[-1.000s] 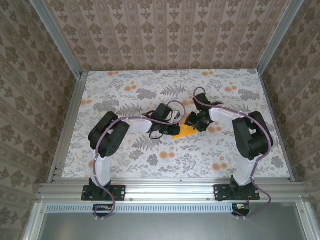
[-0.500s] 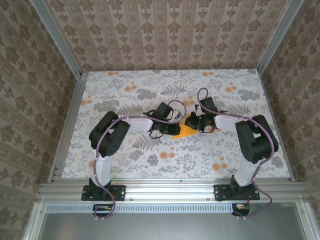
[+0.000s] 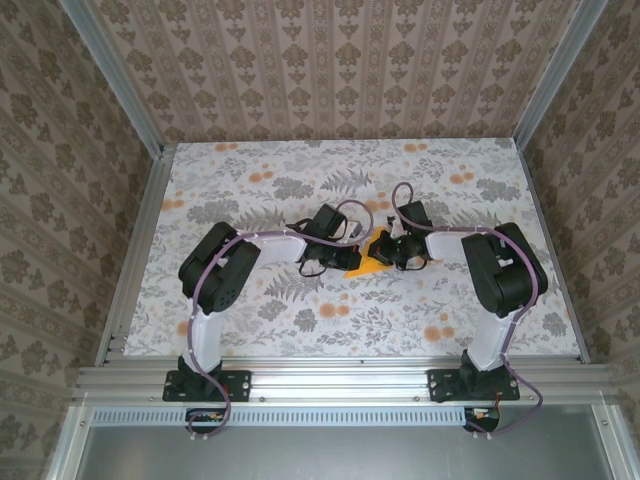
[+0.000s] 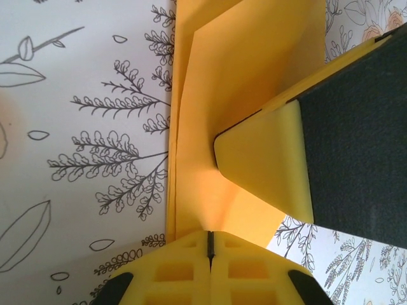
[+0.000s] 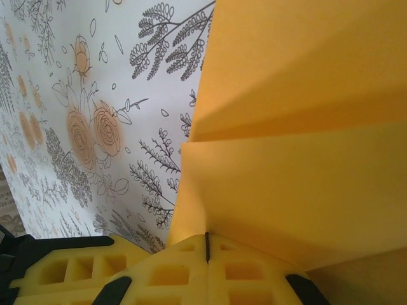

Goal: Fold a paper plane with a square sheet of paper (pick it up from the middle)
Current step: Fourth fold the wing at the center of the table.

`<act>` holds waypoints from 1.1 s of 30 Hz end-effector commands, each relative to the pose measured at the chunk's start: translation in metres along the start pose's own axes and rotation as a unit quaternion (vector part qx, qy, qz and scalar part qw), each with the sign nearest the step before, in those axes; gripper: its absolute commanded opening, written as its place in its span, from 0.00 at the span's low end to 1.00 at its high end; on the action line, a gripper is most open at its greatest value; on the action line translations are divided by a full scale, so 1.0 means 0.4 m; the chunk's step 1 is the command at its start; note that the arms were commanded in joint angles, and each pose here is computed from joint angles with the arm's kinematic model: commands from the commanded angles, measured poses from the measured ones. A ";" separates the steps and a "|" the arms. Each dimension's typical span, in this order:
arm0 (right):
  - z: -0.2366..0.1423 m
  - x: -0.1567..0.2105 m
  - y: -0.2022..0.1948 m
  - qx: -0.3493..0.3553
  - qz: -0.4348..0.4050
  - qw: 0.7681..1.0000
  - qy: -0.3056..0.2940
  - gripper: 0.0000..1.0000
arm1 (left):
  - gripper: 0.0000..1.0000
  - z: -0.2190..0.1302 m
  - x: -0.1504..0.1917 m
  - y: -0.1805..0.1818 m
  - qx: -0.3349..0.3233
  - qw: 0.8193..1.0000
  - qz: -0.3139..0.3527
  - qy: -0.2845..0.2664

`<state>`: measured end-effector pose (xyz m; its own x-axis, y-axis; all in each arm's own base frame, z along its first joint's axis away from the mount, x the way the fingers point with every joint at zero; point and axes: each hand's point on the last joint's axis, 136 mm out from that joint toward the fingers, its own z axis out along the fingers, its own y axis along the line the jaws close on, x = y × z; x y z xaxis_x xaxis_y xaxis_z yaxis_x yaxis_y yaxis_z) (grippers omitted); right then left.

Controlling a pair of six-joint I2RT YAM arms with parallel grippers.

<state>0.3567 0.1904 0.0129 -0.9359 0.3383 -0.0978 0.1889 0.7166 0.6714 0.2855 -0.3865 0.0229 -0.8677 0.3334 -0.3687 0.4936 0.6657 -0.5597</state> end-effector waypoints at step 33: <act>0.095 0.099 0.047 -0.013 0.008 0.999 0.044 0.03 | 0.00 -0.110 0.085 0.043 0.035 0.996 -0.075 -0.038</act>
<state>0.3367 0.2469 0.0143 -0.9635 0.2594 -0.0663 0.1321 0.6758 0.7252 0.2778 -0.3521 0.0543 -0.8912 0.1801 -0.4163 0.4332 0.6101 -0.6634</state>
